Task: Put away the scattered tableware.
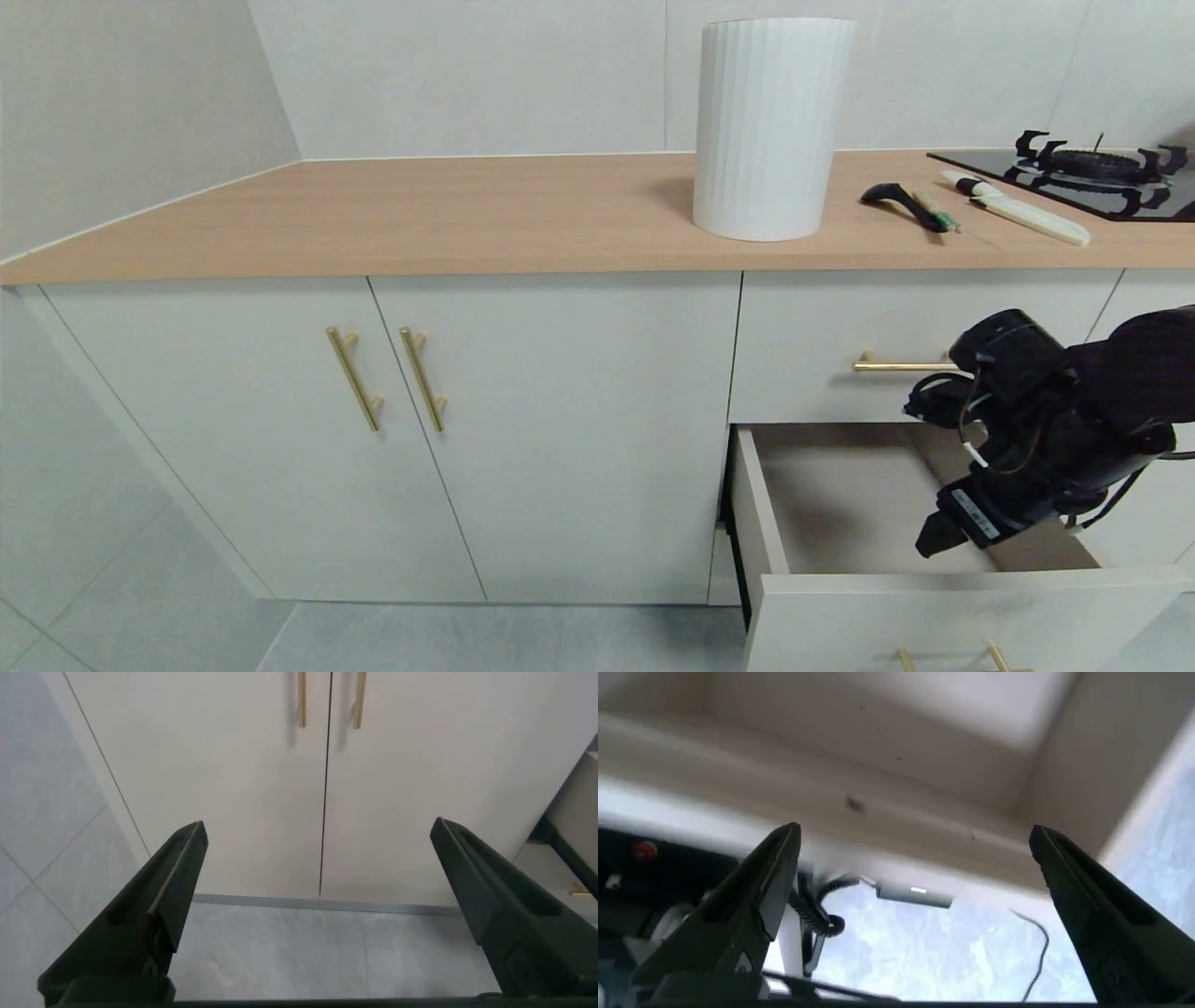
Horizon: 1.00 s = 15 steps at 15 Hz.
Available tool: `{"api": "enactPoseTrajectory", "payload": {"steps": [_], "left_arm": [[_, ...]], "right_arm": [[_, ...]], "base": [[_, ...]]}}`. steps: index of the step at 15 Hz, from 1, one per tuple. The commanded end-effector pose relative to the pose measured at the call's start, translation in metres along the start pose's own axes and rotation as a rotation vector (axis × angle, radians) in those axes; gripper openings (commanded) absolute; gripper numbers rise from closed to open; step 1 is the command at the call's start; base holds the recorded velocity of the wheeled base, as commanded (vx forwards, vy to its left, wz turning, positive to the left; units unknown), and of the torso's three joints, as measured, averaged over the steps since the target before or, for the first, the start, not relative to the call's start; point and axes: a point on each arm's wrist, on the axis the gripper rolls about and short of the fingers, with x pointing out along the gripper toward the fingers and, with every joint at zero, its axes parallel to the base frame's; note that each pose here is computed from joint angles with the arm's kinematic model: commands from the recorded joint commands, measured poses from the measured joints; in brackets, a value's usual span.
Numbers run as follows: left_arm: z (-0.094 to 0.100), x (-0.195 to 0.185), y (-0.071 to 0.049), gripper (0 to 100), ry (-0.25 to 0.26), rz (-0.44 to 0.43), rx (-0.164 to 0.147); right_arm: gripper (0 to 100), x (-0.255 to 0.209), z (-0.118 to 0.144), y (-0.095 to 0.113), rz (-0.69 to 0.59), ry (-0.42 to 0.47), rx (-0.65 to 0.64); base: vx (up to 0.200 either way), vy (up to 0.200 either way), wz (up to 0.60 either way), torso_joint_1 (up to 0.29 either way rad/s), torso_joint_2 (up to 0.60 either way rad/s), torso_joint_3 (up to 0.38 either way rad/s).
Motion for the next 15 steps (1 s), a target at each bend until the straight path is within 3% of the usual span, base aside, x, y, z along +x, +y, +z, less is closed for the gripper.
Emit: {"api": "enactPoseTrajectory", "payload": {"steps": [1,5,8,11,15], "left_arm": [[0.0,0.0,0.0,100,0.001,0.001,0.0],[0.0,0.0,0.0,100,0.003,0.001,0.0],[0.0,0.0,0.0,100,0.001,0.001,0.0],[0.0,0.0,0.0,100,0.001,0.001,0.0],[0.0,0.0,0.0,100,0.001,0.001,0.0]], "right_arm": [[100,0.033,0.004,0.005,0.009,0.087,-0.012],[100,0.037,-0.002,0.006,0.013,0.123,-0.022],[100,0.033,-0.014,0.007,0.02,0.205,-0.044],[100,0.02,-0.033,0.008,-0.021,0.373,-0.121],[100,0.015,-0.031,0.013,-0.026,0.37,-0.137]], "base": [[0.0,0.0,0.0,0.0,0.0,0.0],[0.0,0.0,0.0,0.0,0.0,0.0],[0.0,0.0,0.0,0.0,0.0,0.0],[0.0,0.0,0.0,0.0,0.0,0.0],[0.0,0.0,0.0,0.0,0.0,0.0]]}}
